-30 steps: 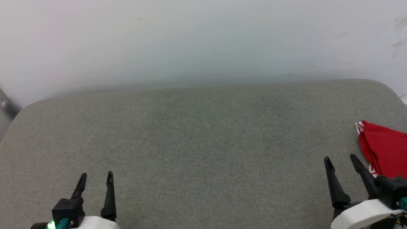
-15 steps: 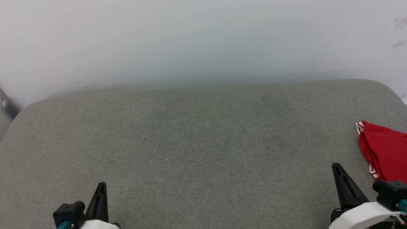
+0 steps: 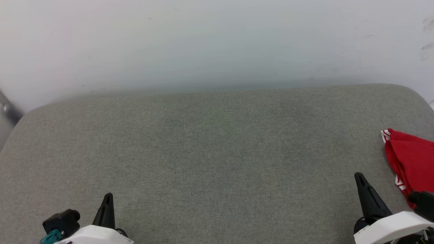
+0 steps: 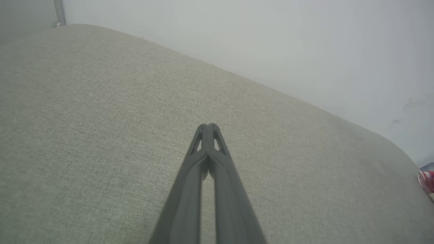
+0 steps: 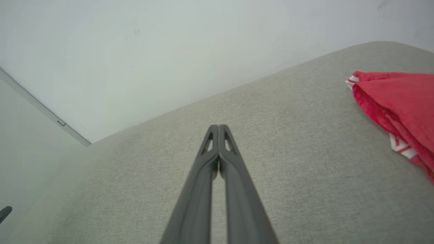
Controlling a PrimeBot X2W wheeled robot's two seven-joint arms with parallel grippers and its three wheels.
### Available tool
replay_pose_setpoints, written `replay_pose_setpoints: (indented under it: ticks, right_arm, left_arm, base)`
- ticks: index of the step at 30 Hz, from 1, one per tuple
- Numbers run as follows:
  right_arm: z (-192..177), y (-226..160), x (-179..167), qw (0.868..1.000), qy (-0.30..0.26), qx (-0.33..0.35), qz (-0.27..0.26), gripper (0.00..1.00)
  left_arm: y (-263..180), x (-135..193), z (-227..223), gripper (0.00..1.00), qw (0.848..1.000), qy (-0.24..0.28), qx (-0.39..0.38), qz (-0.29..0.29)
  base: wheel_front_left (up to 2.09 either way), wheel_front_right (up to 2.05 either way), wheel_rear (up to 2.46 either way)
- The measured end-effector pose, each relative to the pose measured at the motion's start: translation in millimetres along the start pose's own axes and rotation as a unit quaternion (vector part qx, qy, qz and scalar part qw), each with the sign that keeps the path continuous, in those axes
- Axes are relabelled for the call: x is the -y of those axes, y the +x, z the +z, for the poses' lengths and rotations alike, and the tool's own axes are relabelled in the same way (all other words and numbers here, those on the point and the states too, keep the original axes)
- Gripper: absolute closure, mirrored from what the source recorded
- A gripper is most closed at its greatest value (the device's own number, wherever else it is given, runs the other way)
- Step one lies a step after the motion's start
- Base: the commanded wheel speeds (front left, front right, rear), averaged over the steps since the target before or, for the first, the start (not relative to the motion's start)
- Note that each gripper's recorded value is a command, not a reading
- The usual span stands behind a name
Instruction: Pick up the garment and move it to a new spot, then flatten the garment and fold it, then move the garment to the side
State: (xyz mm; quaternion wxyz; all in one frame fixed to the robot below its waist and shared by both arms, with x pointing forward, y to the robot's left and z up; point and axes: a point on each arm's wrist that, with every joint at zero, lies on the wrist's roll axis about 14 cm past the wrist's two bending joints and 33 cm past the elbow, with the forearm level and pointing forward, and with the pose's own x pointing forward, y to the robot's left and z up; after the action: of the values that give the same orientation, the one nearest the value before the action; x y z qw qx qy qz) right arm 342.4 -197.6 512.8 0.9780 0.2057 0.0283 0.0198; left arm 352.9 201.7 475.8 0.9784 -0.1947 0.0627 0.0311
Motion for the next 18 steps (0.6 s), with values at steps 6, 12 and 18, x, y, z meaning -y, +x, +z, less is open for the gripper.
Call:
replay_pose_setpoints:
  ticks: [6,12,18]
  right_arm:
    - [-1.0,3.3,0.9,0.999,0.049,0.000,0.000,1.00]
    - [-1.6,6.3,1.8,0.995,0.097,0.002,-0.001,1.00]
    - [-0.1,10.5,2.0,0.990,0.141,0.007,0.000,1.00]
  left_arm:
    - [4.8,1.4,1.8,1.00,0.999,-0.052,-0.004,0.001]
    - [7.2,-0.8,0.8,1.00,0.995,-0.099,-0.012,0.005]
    - [9.8,1.1,0.6,1.00,0.989,-0.146,-0.016,0.004]
  base:
    - [0.00,0.00,0.00]
    - [0.00,0.00,0.00]
    - [0.00,0.00,0.00]
